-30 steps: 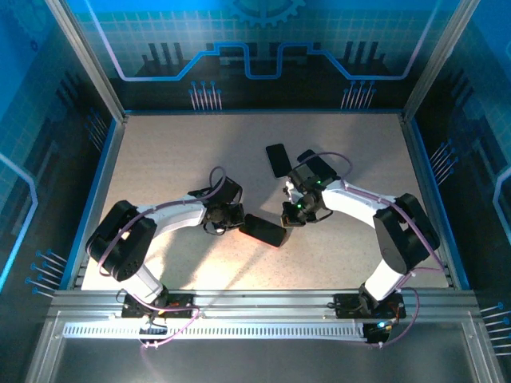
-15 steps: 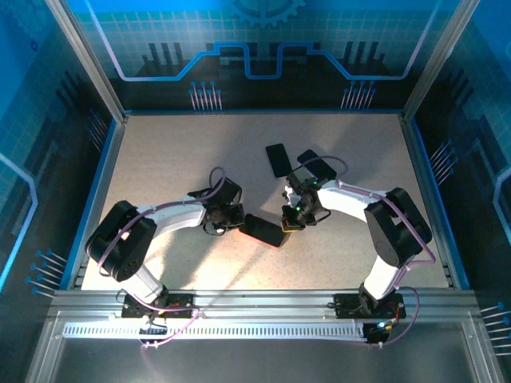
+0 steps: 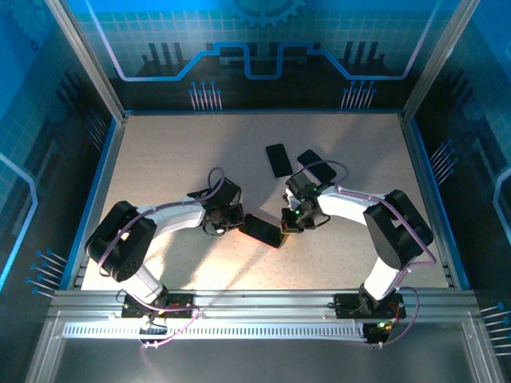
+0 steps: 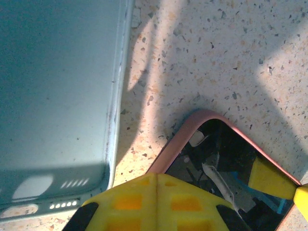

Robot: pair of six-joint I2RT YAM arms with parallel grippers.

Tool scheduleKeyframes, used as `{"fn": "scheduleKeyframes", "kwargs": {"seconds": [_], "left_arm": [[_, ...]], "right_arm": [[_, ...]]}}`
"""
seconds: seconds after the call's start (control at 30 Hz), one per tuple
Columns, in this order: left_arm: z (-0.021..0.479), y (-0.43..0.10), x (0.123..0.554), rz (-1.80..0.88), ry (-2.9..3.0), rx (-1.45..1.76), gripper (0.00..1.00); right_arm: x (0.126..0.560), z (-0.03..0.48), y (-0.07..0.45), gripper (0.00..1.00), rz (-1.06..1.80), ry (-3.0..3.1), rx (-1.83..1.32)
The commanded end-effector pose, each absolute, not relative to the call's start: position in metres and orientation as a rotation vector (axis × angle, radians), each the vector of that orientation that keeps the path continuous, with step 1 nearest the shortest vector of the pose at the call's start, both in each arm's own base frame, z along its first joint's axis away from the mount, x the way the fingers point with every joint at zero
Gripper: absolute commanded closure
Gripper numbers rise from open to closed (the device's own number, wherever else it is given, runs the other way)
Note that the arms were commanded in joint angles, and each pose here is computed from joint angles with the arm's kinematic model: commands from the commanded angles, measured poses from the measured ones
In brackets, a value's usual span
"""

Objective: Put the phone into the phone case

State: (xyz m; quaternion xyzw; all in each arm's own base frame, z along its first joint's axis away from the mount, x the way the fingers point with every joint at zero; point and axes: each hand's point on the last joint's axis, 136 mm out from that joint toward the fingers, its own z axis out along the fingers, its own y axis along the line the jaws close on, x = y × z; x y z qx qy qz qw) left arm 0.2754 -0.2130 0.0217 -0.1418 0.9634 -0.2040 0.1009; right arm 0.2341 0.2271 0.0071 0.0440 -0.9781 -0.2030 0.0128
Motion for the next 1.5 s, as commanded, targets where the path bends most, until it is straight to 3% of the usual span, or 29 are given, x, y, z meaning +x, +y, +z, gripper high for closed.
{"fn": "scheduleKeyframes", "kwargs": {"seconds": [0.0, 0.3, 0.53, 0.8, 1.0, 1.27, 1.47], "left_arm": [[-0.010, -0.209, 0.253, -0.550, 2.956, -0.450, 0.97], [-0.006, -0.227, 0.275, -0.583, 2.952, -0.395, 0.97], [-0.005, -0.254, 0.306, -0.638, 2.938, -0.340, 0.97], [0.035, -0.261, 0.332, -0.667, 2.818, -0.301, 0.97], [0.063, -0.238, 0.301, -0.680, 2.777, -0.336, 0.96], [0.035, -0.228, 0.233, -0.668, 2.846, -0.395, 0.95], [0.024, -0.242, 0.227, -0.666, 2.872, -0.368, 0.95]], "right_arm": [[0.152, -0.076, 0.200, 1.00, -0.320, -2.855, 0.123], [0.179, -0.033, 0.202, 1.00, -0.418, -3.008, 0.020], [0.202, 0.010, 0.209, 1.00, -0.649, -3.059, -0.061], [0.209, 0.044, 0.217, 1.00, -0.801, -3.109, 0.039], [0.196, 0.047, 0.214, 1.00, -0.854, -3.099, 0.106], [0.178, 0.035, 0.219, 1.00, -0.902, -3.030, 0.178], [0.174, 0.026, 0.227, 1.00, -0.915, -2.998, 0.192]]}}
